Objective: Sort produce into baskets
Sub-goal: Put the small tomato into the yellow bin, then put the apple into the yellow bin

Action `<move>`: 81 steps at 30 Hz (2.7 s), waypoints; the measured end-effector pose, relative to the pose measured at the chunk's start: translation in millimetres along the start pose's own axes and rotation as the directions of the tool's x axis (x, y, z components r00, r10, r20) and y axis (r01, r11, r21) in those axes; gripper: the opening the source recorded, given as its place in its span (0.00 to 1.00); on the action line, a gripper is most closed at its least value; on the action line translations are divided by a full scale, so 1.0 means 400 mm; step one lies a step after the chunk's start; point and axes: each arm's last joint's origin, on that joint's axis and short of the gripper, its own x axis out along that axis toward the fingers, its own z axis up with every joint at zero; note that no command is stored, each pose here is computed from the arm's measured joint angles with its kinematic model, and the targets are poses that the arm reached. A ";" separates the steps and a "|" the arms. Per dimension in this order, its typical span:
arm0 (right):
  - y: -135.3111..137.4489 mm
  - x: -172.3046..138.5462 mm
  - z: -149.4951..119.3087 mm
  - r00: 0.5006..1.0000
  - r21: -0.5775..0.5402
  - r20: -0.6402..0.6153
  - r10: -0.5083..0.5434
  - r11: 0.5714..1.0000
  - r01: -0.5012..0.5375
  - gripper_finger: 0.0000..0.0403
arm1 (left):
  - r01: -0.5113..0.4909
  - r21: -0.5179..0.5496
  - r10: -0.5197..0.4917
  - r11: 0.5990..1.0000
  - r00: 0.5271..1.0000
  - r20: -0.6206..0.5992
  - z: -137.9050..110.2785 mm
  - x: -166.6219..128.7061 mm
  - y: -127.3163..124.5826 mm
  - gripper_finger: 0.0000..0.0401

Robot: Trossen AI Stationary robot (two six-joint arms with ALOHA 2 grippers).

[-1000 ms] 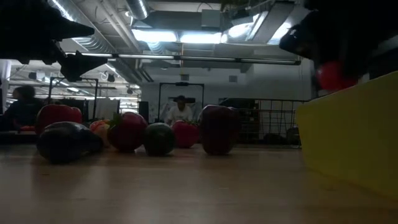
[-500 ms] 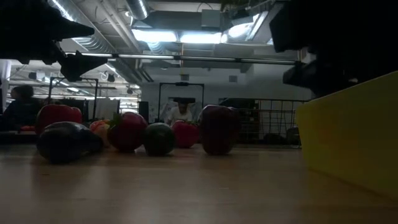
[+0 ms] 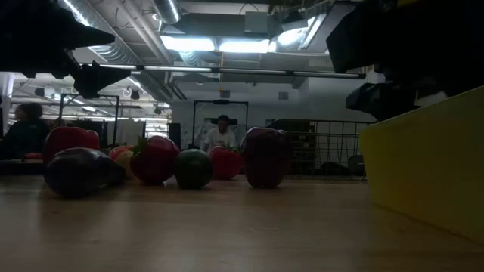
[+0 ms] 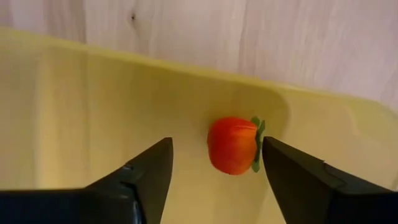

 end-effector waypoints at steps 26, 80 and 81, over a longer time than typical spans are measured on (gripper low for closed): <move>0.001 0.000 0.000 1.000 -0.001 -0.001 0.009 1.000 -0.009 0.62 | 0.000 -0.002 0.000 1.000 1.000 0.000 0.000 0.000 0.000 0.98; -0.022 -0.217 0.106 0.927 0.082 0.204 -0.314 0.949 0.304 0.84 | 0.000 -0.002 0.000 1.000 1.000 0.000 0.000 0.000 0.000 0.98; -0.031 -0.222 0.110 0.901 0.101 0.224 -0.372 0.928 0.359 0.84 | 0.000 -0.002 0.000 1.000 1.000 0.000 0.000 0.000 0.000 0.98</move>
